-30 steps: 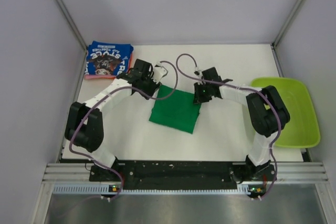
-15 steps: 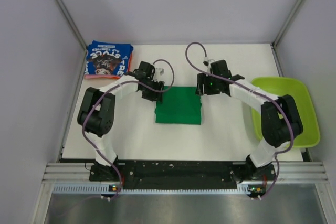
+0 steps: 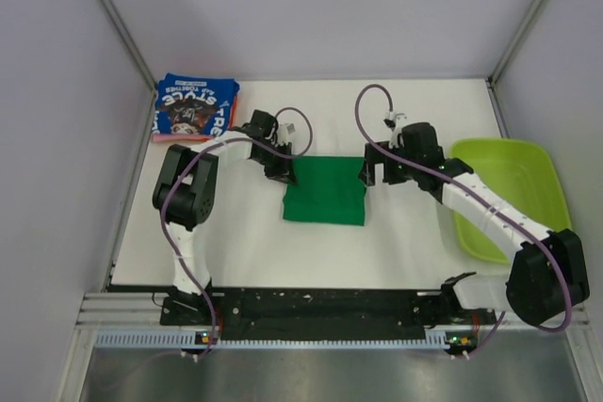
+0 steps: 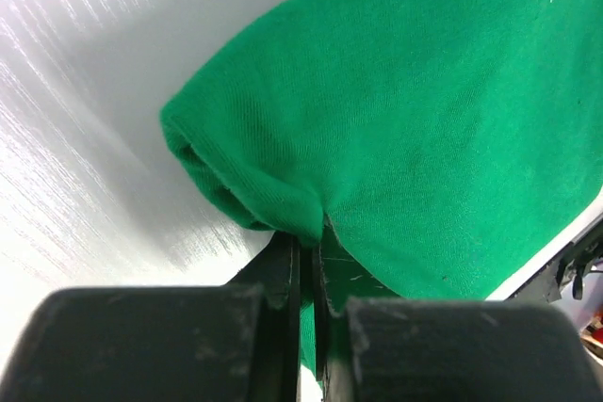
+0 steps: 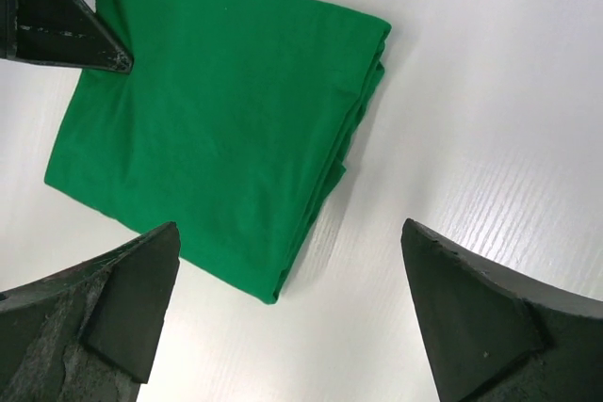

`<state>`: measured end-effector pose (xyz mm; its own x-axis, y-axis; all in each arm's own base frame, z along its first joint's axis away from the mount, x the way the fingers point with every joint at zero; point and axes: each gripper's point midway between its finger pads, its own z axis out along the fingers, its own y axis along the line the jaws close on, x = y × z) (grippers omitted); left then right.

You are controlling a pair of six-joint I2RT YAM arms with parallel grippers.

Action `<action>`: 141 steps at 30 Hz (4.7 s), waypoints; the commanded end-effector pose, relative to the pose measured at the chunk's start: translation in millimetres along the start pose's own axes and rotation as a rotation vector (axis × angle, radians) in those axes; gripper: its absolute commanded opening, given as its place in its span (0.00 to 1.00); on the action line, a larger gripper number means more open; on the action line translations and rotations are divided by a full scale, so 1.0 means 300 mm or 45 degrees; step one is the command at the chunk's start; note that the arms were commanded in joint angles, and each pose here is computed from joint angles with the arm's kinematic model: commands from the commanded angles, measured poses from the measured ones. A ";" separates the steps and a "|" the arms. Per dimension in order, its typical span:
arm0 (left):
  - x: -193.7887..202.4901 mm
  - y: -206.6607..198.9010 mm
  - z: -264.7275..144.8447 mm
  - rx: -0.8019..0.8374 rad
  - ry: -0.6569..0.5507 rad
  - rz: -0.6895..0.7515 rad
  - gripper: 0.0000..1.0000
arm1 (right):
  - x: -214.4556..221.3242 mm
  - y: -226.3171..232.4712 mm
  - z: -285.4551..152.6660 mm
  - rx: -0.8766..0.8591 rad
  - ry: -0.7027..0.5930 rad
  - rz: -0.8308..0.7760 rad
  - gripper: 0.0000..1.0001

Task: Fold and stack the t-shirts
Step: Put the neatly folded tshirt into the corner of the board with the left arm

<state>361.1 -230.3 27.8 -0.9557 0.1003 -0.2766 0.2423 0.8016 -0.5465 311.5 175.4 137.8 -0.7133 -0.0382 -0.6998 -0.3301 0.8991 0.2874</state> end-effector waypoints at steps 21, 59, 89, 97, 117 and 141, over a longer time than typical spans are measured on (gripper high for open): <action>-0.463 0.283 -0.574 -0.767 -0.290 0.566 0.00 | 0.018 -0.060 -0.095 0.112 -0.052 -0.138 0.99; -0.883 0.257 -1.204 -1.408 -0.854 0.697 0.00 | 0.117 -0.169 -0.060 0.279 0.061 -0.196 0.99; -0.856 0.709 -1.284 -1.460 -0.862 0.383 0.00 | 0.134 -0.172 -0.046 0.277 0.092 -0.203 0.99; -0.846 0.867 -1.193 -1.530 -0.771 0.325 0.83 | 0.136 -0.167 -0.045 0.265 0.094 -0.204 0.99; -0.507 0.268 -0.851 -1.083 -0.604 0.848 0.99 | 0.142 -0.152 -0.049 0.231 0.089 -0.196 0.99; 0.208 0.256 -0.485 -0.730 -0.807 0.890 0.99 | 0.121 -0.288 -0.215 0.515 -0.401 -0.061 0.99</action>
<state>263.9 -71.2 47.1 -0.4461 0.5317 -0.7199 0.5192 0.8089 0.2757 263.7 74.4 115.3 -0.5298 -0.0521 -0.8465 -0.1094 0.9940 0.0072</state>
